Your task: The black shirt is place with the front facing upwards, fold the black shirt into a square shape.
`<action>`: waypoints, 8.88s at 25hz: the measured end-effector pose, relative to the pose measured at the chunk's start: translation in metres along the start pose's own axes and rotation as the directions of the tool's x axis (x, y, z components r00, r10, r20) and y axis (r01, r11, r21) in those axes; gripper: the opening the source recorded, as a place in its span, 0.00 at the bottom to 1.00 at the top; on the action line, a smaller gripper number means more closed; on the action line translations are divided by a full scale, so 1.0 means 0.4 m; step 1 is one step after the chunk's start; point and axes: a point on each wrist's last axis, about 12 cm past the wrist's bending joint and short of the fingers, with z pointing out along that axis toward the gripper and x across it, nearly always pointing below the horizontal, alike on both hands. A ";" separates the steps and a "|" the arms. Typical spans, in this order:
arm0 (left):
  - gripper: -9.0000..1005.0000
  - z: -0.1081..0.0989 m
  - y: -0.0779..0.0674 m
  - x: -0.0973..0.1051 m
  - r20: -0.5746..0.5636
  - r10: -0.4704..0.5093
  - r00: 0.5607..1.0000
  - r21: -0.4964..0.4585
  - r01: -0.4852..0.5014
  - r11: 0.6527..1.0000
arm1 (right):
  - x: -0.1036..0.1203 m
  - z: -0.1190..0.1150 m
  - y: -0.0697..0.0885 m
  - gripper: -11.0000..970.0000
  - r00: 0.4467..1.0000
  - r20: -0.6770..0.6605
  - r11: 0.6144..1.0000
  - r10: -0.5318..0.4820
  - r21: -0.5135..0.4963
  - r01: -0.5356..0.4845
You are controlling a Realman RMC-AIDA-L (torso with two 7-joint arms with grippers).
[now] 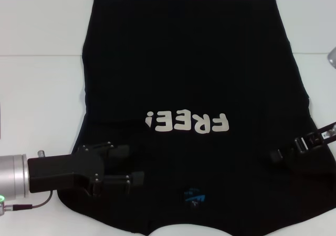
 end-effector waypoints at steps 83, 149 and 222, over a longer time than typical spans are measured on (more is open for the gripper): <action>0.87 -0.295 0.073 -0.058 0.008 -0.692 0.721 -0.296 0.663 0.687 | 0.208 -0.126 -0.138 0.76 0.933 0.005 0.933 0.360 -0.022 -0.359; 0.36 -0.112 0.121 -0.018 -0.250 -0.719 0.648 -0.467 0.570 0.676 | 0.211 -0.125 -0.127 0.76 0.939 -0.033 0.938 0.342 -0.043 -0.343; 0.03 -0.111 0.120 -0.041 -0.231 -0.708 0.668 -0.423 0.586 0.691 | 0.179 -0.089 -0.109 0.76 0.950 -0.066 0.952 0.305 0.005 -0.305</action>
